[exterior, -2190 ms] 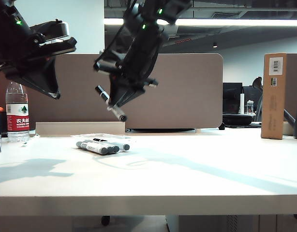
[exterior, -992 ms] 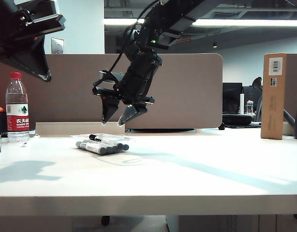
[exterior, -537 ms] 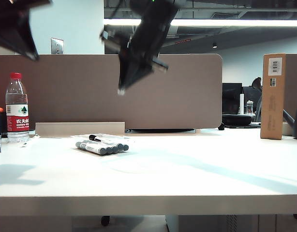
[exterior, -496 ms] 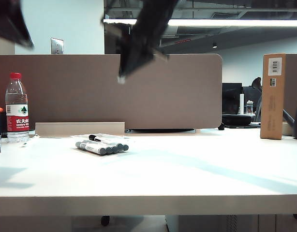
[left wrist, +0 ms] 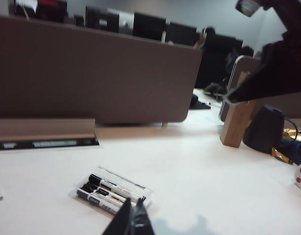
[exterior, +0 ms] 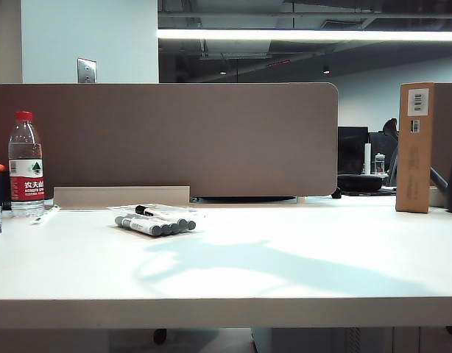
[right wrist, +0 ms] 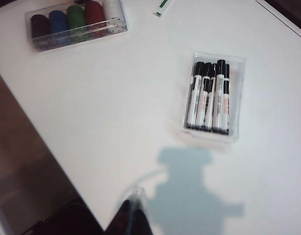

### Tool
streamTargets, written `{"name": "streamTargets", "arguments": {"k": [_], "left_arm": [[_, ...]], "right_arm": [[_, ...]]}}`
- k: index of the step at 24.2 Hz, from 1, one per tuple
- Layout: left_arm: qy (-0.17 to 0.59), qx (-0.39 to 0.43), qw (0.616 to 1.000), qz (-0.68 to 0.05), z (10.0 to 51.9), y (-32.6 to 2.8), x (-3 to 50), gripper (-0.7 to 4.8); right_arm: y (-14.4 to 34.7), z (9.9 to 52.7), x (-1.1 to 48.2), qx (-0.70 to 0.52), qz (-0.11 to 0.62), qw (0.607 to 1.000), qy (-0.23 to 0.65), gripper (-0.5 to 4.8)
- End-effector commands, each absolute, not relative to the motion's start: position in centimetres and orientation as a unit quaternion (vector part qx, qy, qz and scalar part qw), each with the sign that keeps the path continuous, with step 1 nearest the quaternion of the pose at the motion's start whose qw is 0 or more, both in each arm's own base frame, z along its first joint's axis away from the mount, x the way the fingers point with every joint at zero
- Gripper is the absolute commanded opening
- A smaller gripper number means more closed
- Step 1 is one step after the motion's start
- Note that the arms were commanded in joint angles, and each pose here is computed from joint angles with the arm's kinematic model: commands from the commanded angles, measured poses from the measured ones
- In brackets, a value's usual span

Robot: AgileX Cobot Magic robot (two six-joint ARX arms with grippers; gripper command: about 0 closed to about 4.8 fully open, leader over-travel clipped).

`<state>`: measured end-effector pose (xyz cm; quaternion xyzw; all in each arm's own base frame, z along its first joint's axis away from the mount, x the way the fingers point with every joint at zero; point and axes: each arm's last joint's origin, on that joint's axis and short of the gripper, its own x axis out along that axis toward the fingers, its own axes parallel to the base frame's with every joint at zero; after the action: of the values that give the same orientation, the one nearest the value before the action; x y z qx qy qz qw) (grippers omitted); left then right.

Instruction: Pick up the markers scattered on the table and put them into the packaging box, making sure the markers fit the shape of the box's grooves.

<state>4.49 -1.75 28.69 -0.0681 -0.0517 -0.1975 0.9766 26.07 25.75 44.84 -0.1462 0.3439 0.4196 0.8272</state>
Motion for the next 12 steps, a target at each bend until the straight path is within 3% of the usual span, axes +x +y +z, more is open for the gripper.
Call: {"name": "streamTargets", "arguments": {"k": [1,4,12], "left_arm": [[-0.04,-0.051,0.976,-0.207,27.9,-1.6,4.0,-0.05],[-0.004,-0.097,0.966,-0.239,27.4,-1.9,4.1,0.01],[0.008,-0.102,0.966,-0.238,27.2,-1.8,4.0,0.01]], "right_arm": [[24.7,45.4,22.7,-0.167,0.421,0.819,0.353,-0.05],[22.8,45.4,19.7,-0.199,0.374,0.839,0.342,-0.05],[20.4,45.9,18.6,-0.214,0.301,0.872,0.32,-0.05]]}}
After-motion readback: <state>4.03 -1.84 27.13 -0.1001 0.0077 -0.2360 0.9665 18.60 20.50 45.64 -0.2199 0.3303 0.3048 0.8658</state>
